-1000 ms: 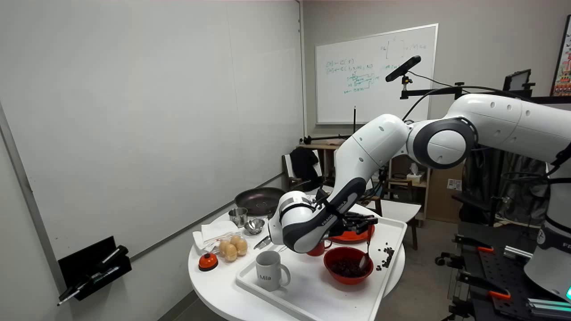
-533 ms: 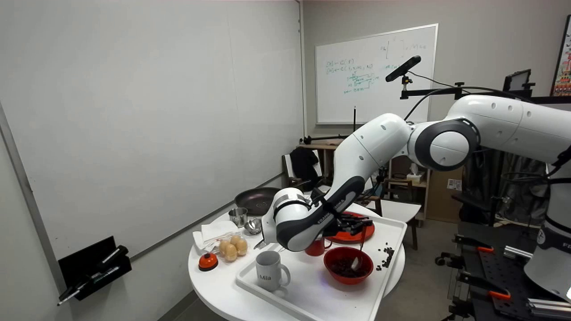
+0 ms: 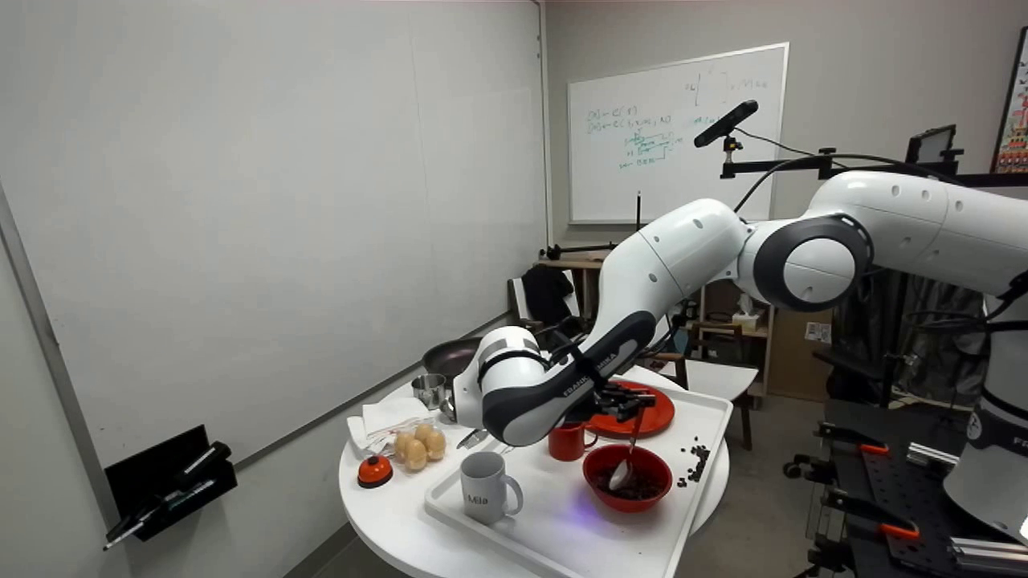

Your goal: Use the spoon to stir the contents in the red bowl

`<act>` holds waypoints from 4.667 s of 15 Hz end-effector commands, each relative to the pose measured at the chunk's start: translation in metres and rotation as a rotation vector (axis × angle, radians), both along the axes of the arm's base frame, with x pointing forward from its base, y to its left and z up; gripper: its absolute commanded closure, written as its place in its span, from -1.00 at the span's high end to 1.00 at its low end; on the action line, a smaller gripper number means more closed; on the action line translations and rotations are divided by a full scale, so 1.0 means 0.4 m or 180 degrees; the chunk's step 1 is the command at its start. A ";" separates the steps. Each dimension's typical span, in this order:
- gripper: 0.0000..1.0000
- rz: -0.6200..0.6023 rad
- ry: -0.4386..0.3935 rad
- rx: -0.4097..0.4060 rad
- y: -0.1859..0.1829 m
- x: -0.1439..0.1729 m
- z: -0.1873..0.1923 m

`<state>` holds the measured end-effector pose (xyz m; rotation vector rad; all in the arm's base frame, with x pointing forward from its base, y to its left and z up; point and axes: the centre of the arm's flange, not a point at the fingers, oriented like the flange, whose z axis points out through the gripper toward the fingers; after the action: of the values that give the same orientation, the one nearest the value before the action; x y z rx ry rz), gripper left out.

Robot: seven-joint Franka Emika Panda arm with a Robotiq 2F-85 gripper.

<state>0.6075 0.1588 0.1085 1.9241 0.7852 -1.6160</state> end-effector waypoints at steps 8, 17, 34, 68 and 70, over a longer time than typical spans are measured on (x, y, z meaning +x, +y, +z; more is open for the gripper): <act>-0.81 -0.0317 0.0076 0.0023 -0.113 -0.015 -0.029; -0.81 -0.0707 0.0274 0.0020 -0.213 -0.076 -0.078; -0.81 -0.0149 -0.0010 0.0151 -0.008 0.051 -0.035; -0.81 -0.1134 0.0193 0.0109 -0.268 -0.088 -0.108; -0.81 -0.1020 0.0125 0.0176 -0.226 -0.060 -0.103</act>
<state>0.5774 0.0446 0.0590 2.1315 0.5141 -1.9092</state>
